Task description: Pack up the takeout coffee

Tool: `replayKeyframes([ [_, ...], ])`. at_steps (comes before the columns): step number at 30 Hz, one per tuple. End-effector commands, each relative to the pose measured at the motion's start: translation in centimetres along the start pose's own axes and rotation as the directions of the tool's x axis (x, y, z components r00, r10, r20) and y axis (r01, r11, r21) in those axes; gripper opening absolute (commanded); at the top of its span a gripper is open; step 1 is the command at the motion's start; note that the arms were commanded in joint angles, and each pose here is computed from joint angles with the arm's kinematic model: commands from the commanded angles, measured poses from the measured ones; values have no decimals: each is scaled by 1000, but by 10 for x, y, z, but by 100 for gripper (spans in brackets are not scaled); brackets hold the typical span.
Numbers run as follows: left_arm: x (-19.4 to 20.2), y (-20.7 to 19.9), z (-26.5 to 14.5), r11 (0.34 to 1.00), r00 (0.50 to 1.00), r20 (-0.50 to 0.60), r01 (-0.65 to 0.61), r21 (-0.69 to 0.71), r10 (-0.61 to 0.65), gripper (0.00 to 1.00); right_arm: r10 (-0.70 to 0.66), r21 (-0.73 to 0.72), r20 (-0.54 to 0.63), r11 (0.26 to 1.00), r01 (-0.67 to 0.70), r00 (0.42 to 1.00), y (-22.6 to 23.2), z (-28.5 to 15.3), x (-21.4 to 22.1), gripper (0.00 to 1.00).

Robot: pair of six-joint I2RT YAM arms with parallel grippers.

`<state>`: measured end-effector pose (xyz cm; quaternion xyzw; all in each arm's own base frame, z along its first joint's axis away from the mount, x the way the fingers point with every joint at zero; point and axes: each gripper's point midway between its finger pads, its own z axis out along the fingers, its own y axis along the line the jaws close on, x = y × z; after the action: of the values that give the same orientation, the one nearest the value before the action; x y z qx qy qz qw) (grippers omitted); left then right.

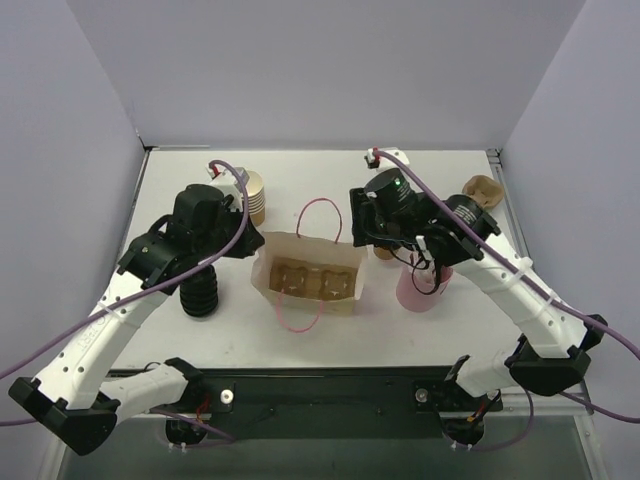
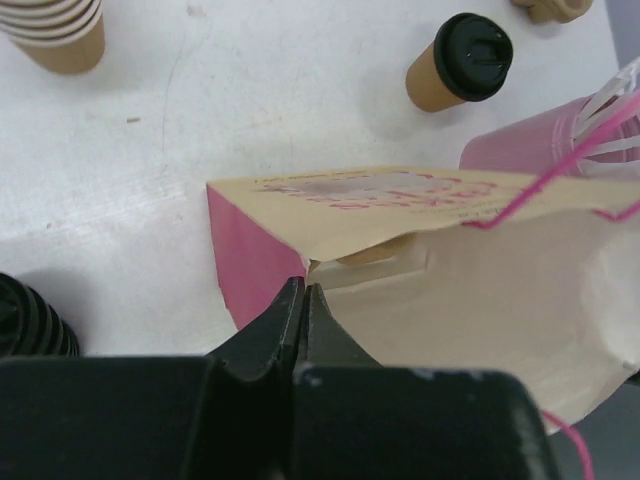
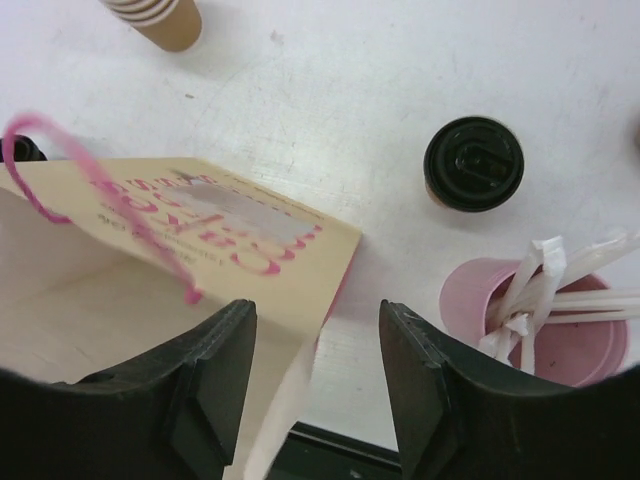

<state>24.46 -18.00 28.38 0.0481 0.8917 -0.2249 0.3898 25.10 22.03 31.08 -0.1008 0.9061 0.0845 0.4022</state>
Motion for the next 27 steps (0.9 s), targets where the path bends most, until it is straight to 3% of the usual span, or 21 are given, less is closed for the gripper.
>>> replayKeyframes([
  [1,-41,-31,-12,975,964,248,-141,170,96,0,20,22,129,999,-23,991,-25,-39,-28,55],
  [6,-32,-32,-27,950,932,328,-232,211,154,0,63,30,207,997,-71,976,-38,-57,-37,68],
  [16,-13,-22,-33,954,939,312,-216,207,145,0,38,-11,241,999,-37,970,-36,-65,-42,68],
  [22,-5,-18,-36,958,942,309,-200,206,130,0,33,43,239,998,-44,971,-44,-43,-58,66],
  [27,6,-15,-38,957,946,298,-194,217,124,0,8,92,143,996,-22,990,-68,13,-68,70],
])
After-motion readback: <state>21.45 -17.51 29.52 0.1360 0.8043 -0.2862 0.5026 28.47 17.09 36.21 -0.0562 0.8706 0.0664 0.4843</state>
